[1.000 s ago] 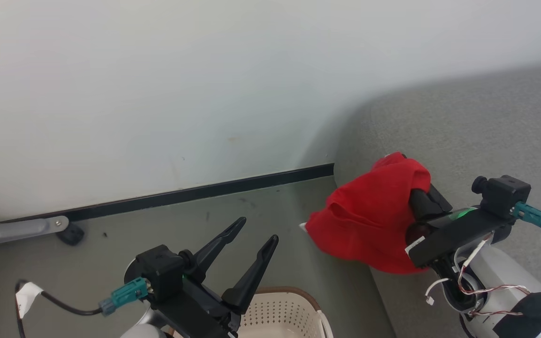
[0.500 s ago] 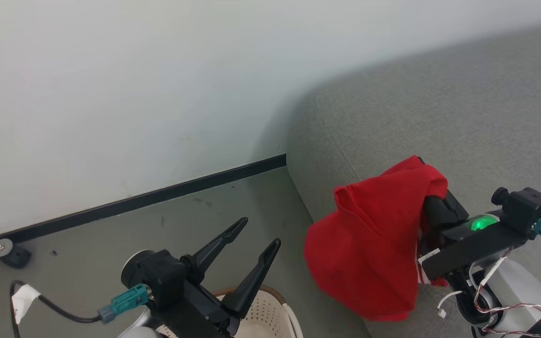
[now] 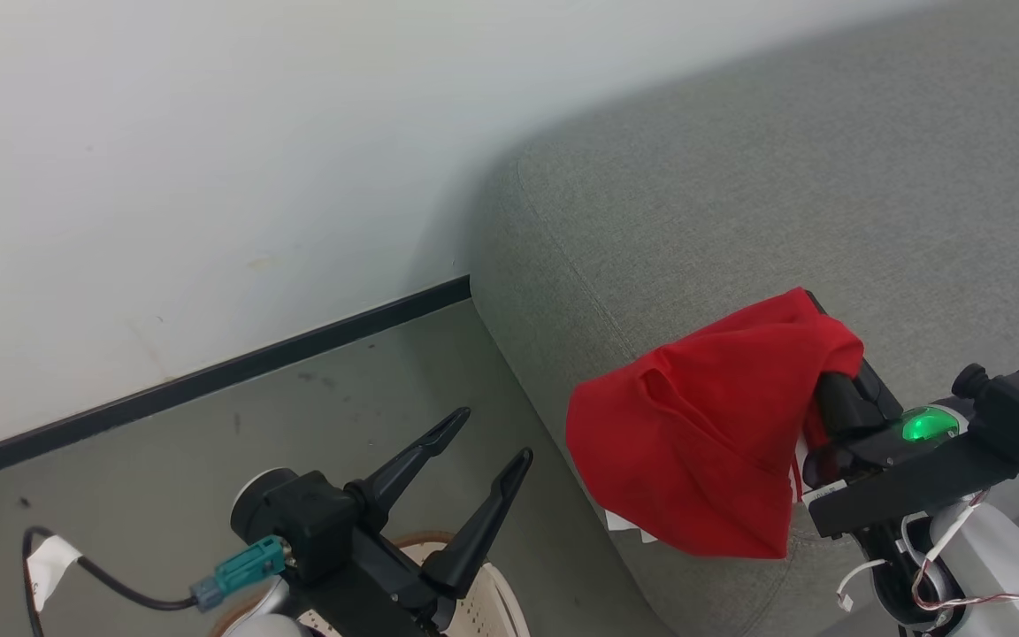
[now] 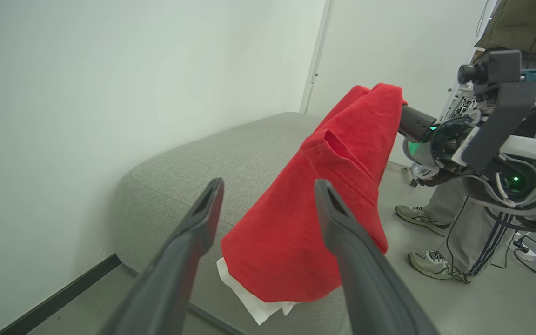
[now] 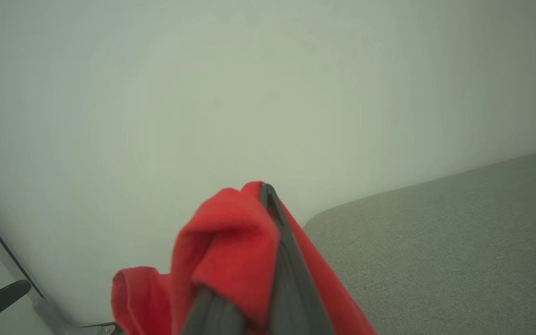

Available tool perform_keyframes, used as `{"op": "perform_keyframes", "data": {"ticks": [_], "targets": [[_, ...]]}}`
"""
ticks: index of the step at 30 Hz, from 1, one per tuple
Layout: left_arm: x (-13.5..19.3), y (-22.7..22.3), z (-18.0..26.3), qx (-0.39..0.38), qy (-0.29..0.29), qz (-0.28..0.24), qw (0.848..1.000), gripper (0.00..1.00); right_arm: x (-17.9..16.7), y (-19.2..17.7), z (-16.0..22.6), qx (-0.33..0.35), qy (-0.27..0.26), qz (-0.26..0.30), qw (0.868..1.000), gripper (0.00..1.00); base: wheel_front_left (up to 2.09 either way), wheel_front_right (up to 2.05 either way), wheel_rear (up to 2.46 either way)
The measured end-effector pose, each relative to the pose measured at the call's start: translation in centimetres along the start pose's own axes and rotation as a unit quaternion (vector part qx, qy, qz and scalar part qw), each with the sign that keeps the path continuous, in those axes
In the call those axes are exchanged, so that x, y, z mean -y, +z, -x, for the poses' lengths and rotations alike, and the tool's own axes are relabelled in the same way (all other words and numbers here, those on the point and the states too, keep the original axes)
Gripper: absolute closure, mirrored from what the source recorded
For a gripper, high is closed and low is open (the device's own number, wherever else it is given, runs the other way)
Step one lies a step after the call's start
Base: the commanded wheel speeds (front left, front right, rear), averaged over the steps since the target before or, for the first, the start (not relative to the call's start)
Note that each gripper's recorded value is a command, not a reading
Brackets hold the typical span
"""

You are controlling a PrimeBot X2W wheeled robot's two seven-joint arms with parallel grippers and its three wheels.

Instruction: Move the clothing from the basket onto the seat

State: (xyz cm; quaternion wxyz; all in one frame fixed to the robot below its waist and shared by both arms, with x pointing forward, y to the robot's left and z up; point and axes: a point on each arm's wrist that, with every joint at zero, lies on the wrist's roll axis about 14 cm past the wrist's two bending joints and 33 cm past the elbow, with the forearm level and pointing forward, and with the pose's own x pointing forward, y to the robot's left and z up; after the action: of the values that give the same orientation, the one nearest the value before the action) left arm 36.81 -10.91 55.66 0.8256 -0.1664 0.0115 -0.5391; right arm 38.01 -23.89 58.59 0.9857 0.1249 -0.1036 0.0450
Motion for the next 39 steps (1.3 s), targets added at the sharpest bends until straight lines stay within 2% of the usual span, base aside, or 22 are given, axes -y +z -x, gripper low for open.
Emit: {"op": "perform_keyframes", "data": {"ticks": [9,19,24,30,39], "targets": [[-0.2,-0.7,-0.9,-0.004,-0.011,0.006,1.0,0.0,0.2,1.7,-0.7,0.02,0.011,0.039,0.999,1.0,0.0,0.0,0.0],[-0.8,-0.9,-0.8,-0.006,-0.009,0.01,1.0,0.0,0.4,6.6,-4.0,0.067,0.048,0.12,0.989,1.0,0.0,0.0,0.0],[-1.2,-0.8,-0.8,-0.003,-0.011,0.014,1.0,0.0,3.5,10.5,-5.9,0.091,0.023,0.172,0.981,1.0,0.0,0.0,0.0],[-1.9,-1.4,-0.5,-0.008,-0.011,0.016,1.0,0.0,5.7,12.0,-7.8,0.103,-0.001,0.184,0.978,1.0,0.0,0.0,0.0],[-4.0,-2.5,-0.1,-0.018,-0.006,0.03,0.999,0.0,9.2,12.4,-10.6,0.085,-0.033,0.24,0.966,1.0,0.0,0.0,0.0]]}}
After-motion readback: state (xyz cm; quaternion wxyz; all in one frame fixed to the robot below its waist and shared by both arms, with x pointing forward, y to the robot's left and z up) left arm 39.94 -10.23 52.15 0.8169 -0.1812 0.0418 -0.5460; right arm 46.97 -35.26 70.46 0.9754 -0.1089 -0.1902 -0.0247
